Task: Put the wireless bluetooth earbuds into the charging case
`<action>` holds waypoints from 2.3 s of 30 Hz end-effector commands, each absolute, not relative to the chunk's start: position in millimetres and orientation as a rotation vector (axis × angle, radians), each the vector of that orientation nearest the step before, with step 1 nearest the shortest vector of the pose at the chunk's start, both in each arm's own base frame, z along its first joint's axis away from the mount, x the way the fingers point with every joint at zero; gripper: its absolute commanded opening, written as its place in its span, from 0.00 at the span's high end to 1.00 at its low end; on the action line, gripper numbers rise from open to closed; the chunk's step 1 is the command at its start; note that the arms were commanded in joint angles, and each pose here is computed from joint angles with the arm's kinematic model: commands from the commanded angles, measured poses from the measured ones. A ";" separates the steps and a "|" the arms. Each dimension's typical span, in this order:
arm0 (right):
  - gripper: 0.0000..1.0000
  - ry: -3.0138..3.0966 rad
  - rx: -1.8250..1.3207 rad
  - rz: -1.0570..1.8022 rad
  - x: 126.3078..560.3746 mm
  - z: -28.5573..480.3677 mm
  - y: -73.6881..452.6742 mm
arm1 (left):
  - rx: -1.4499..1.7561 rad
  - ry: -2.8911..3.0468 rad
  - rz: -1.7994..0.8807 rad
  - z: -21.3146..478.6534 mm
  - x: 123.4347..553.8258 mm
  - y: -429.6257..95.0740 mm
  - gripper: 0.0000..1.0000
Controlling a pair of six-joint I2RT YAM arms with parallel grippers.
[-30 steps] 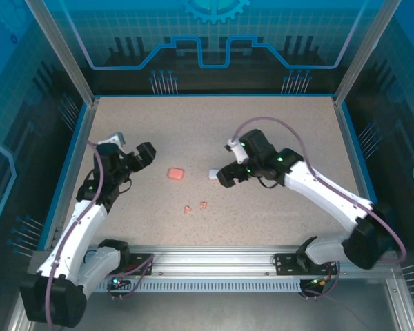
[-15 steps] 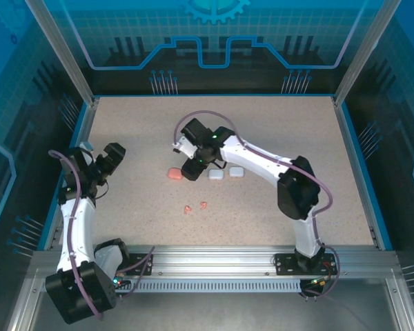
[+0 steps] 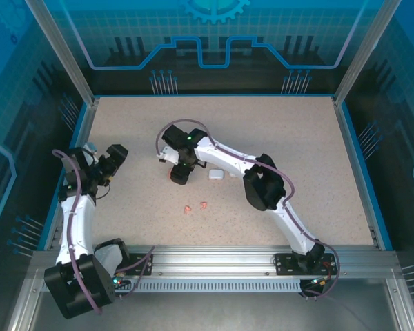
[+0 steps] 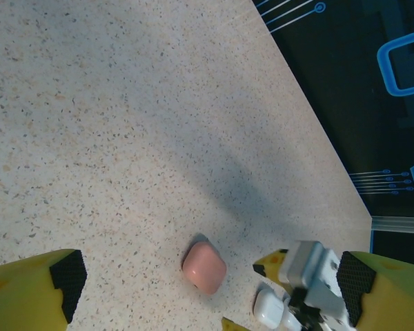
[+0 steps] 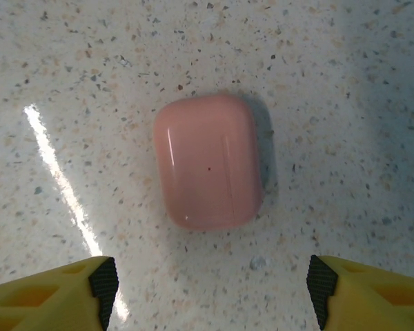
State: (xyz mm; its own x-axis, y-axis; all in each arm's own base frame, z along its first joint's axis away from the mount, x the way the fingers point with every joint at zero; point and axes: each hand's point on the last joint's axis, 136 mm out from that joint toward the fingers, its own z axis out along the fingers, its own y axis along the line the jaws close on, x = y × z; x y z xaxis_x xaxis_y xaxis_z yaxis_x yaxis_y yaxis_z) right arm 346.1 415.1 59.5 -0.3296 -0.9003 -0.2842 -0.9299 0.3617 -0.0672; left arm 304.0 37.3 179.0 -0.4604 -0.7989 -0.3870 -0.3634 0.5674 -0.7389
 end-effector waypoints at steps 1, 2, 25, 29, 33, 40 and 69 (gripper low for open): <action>0.24 2.353 -1.732 0.189 331.6 45.9 422.9 | -0.927 2.068 -0.787 174.3 302.2 33.5 0.05; 0.24 2.351 -1.738 0.201 331.5 43.3 424.5 | -0.925 2.067 -0.785 174.7 302.4 33.7 0.05; 0.25 2.361 -1.773 0.167 335.5 6.4 436.8 | -0.942 2.071 -0.801 166.4 304.6 33.5 0.09; 0.21 2.382 -1.710 0.196 339.7 10.1 440.8 | -0.940 2.074 -0.802 165.1 304.5 32.9 0.09; 0.21 2.404 -1.654 0.238 343.3 11.8 445.0 | -0.939 2.072 -0.804 164.8 304.7 33.1 0.09; 0.22 2.441 -1.603 0.248 346.9 9.4 445.3 | -0.936 2.069 -0.808 165.4 304.9 32.5 0.09; 0.48 2.133 -1.400 0.310 344.8 148.6 383.8 | -0.578 2.007 -1.339 211.0 317.9 -39.5 0.14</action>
State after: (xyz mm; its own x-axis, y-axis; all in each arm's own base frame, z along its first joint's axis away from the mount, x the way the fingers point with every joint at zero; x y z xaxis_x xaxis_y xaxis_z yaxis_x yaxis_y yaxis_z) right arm 336.6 386.4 106.8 -0.3506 -0.8273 -0.4389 -0.9065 0.4175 -0.0629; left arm 317.8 -11.8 189.7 -0.6106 -0.7381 -0.2871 -0.1430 0.4593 -0.8767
